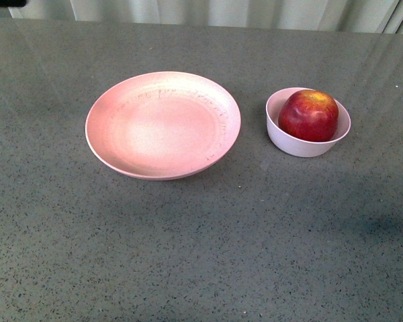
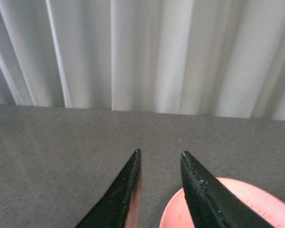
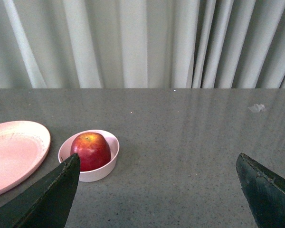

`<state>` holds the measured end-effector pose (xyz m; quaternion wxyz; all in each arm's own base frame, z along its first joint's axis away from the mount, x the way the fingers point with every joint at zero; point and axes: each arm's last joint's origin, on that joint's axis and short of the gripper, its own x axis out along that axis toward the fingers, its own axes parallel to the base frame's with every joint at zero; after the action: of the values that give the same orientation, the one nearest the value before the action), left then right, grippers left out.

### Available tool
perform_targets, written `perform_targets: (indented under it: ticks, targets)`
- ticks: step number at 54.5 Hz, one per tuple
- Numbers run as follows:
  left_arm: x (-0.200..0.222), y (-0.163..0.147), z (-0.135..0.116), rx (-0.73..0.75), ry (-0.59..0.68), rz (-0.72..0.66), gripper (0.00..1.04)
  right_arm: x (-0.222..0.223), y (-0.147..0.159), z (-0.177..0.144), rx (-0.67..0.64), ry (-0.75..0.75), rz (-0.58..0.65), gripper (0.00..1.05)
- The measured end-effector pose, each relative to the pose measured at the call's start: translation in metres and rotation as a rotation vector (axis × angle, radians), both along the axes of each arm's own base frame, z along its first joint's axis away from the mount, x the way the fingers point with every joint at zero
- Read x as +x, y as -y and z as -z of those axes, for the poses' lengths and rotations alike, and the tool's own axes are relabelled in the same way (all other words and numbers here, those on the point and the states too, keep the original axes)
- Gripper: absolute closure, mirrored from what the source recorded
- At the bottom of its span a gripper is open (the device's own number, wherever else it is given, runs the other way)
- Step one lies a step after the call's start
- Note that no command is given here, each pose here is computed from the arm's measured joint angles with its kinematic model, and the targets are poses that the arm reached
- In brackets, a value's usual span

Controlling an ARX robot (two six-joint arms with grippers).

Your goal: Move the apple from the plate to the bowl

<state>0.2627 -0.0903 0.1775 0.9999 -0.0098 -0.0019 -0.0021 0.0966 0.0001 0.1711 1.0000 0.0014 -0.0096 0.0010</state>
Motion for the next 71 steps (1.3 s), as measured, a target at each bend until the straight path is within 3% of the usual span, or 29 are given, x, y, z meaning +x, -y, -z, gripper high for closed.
perform_targets:
  ticks: [5,7,19,51,71]
  targets:
    - [-0.019,-0.02,0.008,0.008,-0.017,-0.001,1.0,0.0,0.0,0.0,0.0,0.0,0.0,0.09]
    - [-0.024,-0.024,0.009,0.002,-0.001,0.002,1.03,0.0,0.0,0.0,0.0,0.0,0.0,0.09]
    - [-0.06,-0.053,0.016,0.011,-0.016,0.002,1.03,0.0,0.0,0.0,0.0,0.0,0.001,0.09]
    - [-0.115,-0.089,0.014,0.011,-0.015,-0.004,1.03,0.0,0.0,0.0,0.0,0.0,0.001,0.09]
    - [-0.132,-0.09,0.008,0.011,0.005,0.0,1.03,0.0,0.0,0.0,0.0,0.0,0.001,0.09]
